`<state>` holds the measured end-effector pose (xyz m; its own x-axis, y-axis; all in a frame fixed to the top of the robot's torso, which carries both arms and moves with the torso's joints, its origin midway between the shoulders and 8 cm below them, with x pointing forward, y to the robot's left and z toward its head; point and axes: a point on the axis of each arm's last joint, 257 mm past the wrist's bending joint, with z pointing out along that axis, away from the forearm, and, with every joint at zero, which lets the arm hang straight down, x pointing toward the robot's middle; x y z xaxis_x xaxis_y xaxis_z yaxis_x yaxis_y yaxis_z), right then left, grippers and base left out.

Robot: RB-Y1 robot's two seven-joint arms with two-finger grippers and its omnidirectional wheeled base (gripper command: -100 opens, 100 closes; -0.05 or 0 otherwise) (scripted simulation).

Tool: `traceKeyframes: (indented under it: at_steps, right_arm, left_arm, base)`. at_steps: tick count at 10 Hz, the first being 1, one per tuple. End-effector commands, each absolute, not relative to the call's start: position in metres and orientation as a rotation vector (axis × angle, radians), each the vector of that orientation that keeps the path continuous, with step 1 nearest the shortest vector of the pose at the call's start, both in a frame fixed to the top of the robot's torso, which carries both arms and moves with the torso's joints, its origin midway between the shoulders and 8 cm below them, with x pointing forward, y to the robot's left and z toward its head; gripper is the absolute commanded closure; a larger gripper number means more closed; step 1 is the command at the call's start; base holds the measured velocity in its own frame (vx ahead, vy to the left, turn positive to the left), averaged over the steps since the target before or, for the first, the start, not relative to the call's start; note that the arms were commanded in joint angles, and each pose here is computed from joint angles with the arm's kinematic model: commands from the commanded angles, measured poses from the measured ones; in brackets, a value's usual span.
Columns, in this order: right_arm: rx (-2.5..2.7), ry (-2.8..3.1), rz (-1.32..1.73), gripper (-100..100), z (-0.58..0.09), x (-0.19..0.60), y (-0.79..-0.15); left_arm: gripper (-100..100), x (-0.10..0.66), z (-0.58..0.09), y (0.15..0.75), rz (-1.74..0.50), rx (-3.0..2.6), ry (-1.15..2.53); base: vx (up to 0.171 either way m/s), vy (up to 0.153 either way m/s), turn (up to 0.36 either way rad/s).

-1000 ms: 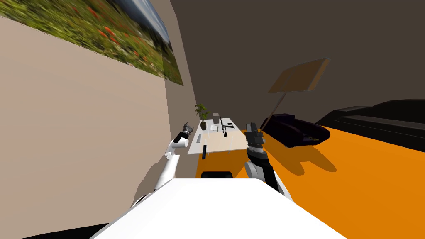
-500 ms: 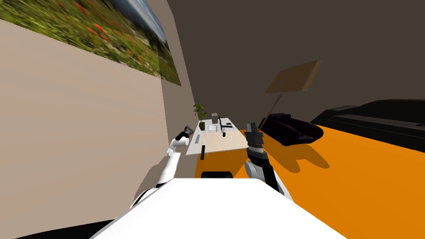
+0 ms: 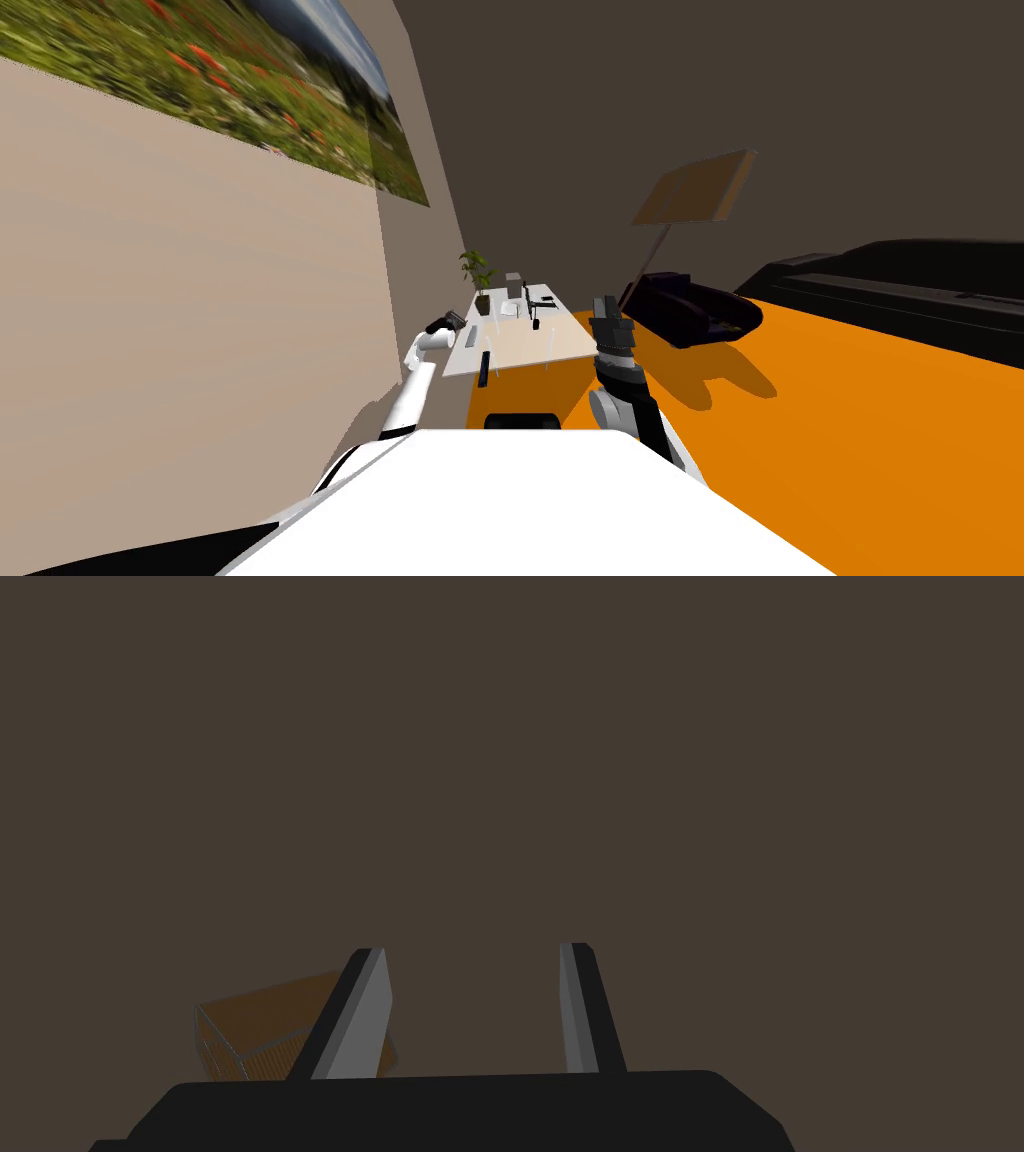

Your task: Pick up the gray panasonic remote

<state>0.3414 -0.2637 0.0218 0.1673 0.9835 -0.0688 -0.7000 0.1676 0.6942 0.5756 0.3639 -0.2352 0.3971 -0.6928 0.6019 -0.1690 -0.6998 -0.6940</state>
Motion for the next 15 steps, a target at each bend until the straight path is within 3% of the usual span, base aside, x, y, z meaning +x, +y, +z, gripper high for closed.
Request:
traceKeyframes:
  at_steps: [1,15]
  right_arm:
    - [0.589,0.590,1.301,0,0.022,0.341,-0.264]
    - [0.589,0.590,1.301,0,0.022,0.341,-0.264]
  left_arm:
    - [-100,0.573,-0.244,0.367,-1.255,-2.163,0.723]
    - [-100,0.497,-0.396,0.389,-0.757,-2.818,0.287]
  base:
    - [0.002,-0.014,0.005]
    - [0.012,-0.039,-0.041]
